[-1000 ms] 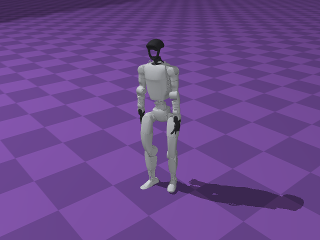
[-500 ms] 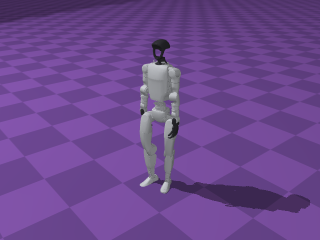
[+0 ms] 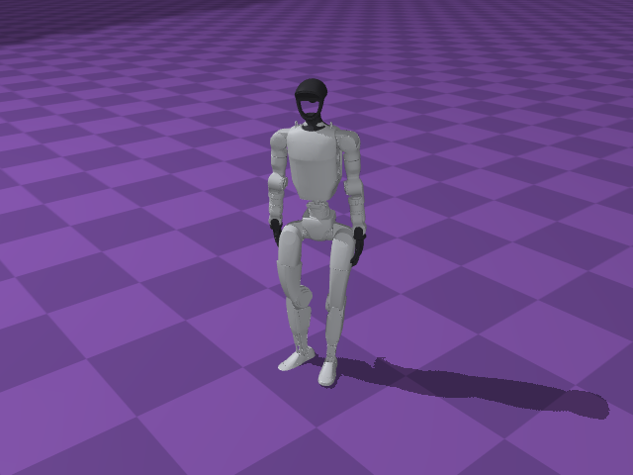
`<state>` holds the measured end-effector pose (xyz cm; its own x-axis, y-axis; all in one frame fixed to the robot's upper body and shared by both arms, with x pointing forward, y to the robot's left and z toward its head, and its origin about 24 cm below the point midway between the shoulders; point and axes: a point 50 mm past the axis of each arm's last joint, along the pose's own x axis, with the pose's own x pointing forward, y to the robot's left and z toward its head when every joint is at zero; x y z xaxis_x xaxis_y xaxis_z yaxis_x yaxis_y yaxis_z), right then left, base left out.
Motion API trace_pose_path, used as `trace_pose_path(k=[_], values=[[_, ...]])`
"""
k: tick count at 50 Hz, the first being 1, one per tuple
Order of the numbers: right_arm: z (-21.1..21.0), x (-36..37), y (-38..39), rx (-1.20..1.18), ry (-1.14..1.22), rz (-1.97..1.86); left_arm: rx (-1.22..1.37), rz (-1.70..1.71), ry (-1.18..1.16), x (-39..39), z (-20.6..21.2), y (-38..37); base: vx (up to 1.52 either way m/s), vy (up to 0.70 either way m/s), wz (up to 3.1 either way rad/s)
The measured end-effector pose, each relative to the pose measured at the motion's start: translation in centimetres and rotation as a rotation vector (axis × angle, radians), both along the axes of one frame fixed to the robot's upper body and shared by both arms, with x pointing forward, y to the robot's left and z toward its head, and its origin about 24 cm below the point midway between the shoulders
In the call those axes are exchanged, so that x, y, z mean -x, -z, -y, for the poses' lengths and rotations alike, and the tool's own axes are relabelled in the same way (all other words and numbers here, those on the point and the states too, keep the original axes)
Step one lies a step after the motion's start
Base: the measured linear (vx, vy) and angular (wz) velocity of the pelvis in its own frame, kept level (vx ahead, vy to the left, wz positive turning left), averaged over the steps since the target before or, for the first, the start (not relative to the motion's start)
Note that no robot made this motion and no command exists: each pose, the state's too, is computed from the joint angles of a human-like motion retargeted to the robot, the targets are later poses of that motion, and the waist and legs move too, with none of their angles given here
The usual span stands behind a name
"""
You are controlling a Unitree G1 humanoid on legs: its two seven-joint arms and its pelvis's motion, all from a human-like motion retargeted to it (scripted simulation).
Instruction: In place motions
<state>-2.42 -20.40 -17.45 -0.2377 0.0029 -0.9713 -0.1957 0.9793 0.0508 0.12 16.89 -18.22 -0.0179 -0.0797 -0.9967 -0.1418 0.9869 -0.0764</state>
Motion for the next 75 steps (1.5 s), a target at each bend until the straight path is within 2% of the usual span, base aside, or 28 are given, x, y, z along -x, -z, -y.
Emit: trace_pose_path(k=[21,30,36,45,60,65,70,75], values=[[0.7,0.4,0.0,0.007,-0.082,0.004,-0.053,-0.173,-0.097,5.7,-0.6,-0.6,0.21,-0.30,1.85],[-0.9,-3.4,0.4,-0.042,-0.027,0.129,-0.029,-0.231,-0.121,8.0,0.9,-0.9,0.31,-0.26,0.52],[-2.1,-5.6,0.5,-0.091,-0.071,0.214,-0.008,-0.186,-0.231,6.9,1.5,-0.6,0.30,-0.25,0.01],[-1.4,-5.2,0.5,-0.077,-0.091,0.226,-0.049,-0.104,-0.082,3.3,-0.6,-0.2,0.31,-0.23,0.78],[-1.5,-1.7,0.4,-0.050,-0.023,0.092,-0.085,0.051,0.018,-2.5,-3.1,-0.4,-0.02,-0.22,1.40],[-1.6,0.7,0.2,-0.073,-0.004,0.003,-0.077,-0.012,0.078,-1.3,-2.5,-0.3,0.06,0.00,-0.18],[-1.6,-0.3,0.4,-0.050,-0.066,0.042,-0.035,-0.052,-0.023,1.1,-0.8,-0.2,-0.05,-0.02,0.53],[-2.3,-2.3,0.6,-0.077,-0.026,0.111,-0.038,-0.145,0.038,3.1,-0.3,-0.4,-0.13,0.04,0.05]])
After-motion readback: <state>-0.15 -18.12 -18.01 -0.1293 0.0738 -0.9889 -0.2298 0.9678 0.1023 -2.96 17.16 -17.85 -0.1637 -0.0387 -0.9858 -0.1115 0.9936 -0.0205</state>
